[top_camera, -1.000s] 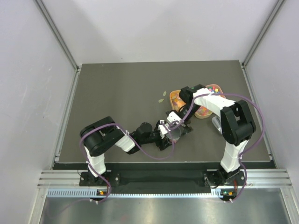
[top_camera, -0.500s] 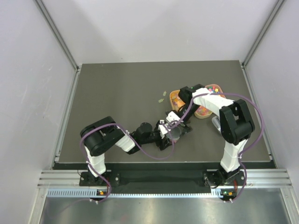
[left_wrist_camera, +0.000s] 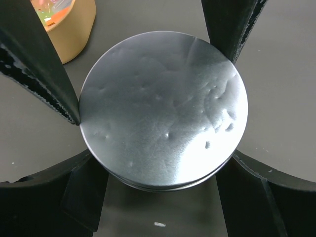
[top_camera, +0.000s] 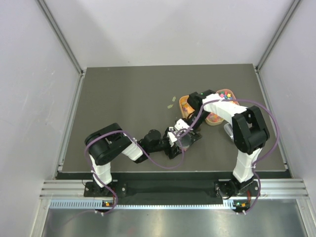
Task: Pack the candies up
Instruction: Screw the bottle lid onto the packing bottle.
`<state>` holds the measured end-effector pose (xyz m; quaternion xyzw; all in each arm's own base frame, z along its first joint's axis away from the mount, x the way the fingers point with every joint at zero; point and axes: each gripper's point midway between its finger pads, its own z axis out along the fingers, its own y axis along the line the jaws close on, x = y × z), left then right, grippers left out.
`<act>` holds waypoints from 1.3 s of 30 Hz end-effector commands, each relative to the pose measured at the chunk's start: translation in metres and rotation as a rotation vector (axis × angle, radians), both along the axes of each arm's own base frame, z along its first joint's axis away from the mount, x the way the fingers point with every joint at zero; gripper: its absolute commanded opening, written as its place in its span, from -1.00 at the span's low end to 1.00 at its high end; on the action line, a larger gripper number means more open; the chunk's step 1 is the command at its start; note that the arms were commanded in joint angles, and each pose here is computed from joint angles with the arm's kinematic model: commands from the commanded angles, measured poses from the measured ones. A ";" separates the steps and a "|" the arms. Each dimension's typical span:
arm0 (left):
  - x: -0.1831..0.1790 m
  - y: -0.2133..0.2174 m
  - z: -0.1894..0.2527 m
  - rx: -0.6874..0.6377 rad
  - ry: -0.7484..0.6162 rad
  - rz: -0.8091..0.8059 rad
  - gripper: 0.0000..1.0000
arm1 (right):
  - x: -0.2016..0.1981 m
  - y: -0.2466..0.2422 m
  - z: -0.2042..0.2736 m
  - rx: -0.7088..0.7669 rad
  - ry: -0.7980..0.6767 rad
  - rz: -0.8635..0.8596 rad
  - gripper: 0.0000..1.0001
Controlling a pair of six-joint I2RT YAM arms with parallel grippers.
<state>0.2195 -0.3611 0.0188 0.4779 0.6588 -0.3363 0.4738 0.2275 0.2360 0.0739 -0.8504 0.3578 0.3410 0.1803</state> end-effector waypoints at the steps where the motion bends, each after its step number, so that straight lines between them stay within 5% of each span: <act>1: -0.013 0.028 -0.053 0.188 0.111 0.045 0.27 | -0.016 0.013 0.009 0.049 0.024 -0.052 0.08; 34: 0.018 0.046 -0.032 0.175 0.017 0.221 0.04 | -0.062 0.022 -0.050 -0.285 0.248 -0.701 -0.01; 37: 0.022 0.047 -0.031 0.167 0.009 0.231 0.08 | -0.064 0.023 -0.053 -0.290 0.238 -0.707 -0.02; 39: 0.022 0.048 -0.031 0.171 0.005 0.234 0.32 | -0.065 0.022 -0.053 -0.289 0.235 -0.703 -0.02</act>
